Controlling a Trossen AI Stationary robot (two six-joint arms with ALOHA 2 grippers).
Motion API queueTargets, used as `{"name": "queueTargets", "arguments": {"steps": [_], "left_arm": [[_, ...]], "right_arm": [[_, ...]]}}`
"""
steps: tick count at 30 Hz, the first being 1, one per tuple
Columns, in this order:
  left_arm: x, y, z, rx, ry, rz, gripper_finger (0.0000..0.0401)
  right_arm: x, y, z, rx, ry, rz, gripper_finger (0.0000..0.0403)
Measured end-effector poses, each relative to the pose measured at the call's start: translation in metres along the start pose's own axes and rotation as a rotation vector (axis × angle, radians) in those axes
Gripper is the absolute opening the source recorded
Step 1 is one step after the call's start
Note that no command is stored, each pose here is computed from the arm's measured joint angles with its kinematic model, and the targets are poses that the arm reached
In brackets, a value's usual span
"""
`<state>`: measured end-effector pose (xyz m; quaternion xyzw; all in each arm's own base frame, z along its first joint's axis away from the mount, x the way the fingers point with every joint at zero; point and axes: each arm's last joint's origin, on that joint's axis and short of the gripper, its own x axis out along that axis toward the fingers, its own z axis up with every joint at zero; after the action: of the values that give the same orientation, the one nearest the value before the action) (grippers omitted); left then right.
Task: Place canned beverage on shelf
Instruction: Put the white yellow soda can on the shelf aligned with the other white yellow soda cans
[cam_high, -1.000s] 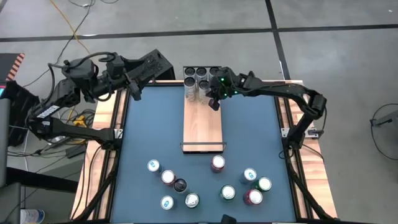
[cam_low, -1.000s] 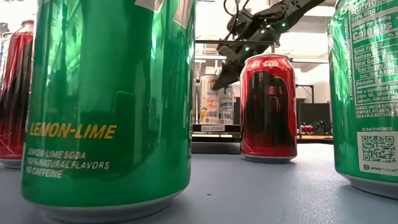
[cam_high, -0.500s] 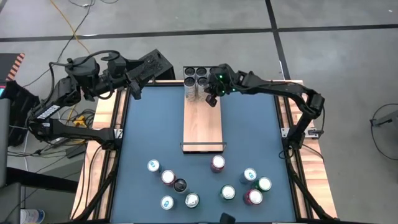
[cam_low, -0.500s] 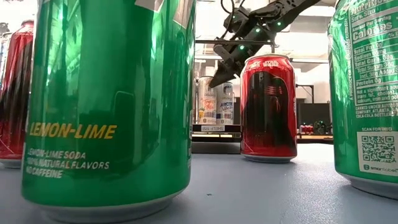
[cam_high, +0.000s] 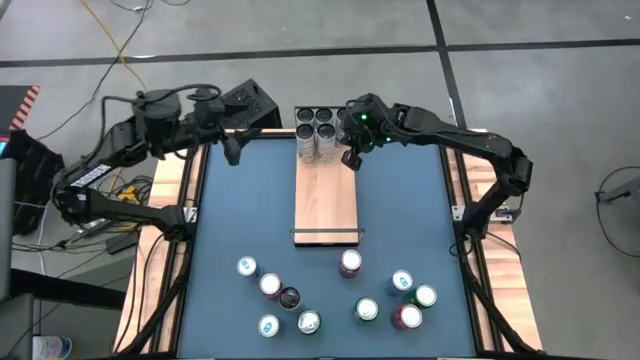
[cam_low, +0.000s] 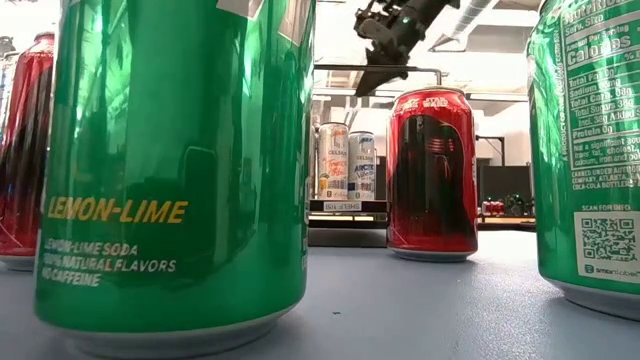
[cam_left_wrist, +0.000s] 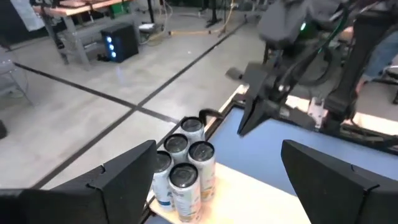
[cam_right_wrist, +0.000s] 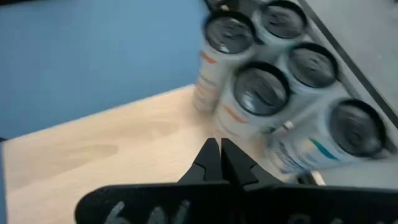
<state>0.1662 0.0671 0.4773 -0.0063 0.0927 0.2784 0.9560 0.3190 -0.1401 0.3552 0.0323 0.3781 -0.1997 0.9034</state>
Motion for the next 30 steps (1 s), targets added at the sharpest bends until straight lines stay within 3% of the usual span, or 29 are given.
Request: {"name": "queueTargets", "arguments": {"steps": [5, 11, 14, 21, 30], "left_arm": [[0.021, 0.003, -0.005, 0.016, 0.050, -0.045, 0.0332], [0.027, 0.012, -0.004, 0.076, 0.026, -0.184, 0.0332], [0.027, 0.017, -0.001, 0.093, -0.004, -0.239, 0.0332], [0.032, 0.027, -0.001, 0.096, -0.022, -0.255, 0.0332], [0.042, 0.040, -0.004, 0.071, -0.019, -0.387, 0.0332]], "right_arm": [[-0.029, -0.001, -0.005, 0.004, 0.028, 0.000, 0.0000], [-0.062, 0.015, -0.028, 0.015, 0.211, 0.042, 0.0000], [-0.078, 0.032, -0.041, 0.053, 0.318, 0.071, 0.0000], [-0.107, 0.081, -0.066, 0.134, 0.528, 0.110, 0.0000], [-0.116, 0.133, -0.073, 0.202, 0.523, 0.189, 0.0021]]}}
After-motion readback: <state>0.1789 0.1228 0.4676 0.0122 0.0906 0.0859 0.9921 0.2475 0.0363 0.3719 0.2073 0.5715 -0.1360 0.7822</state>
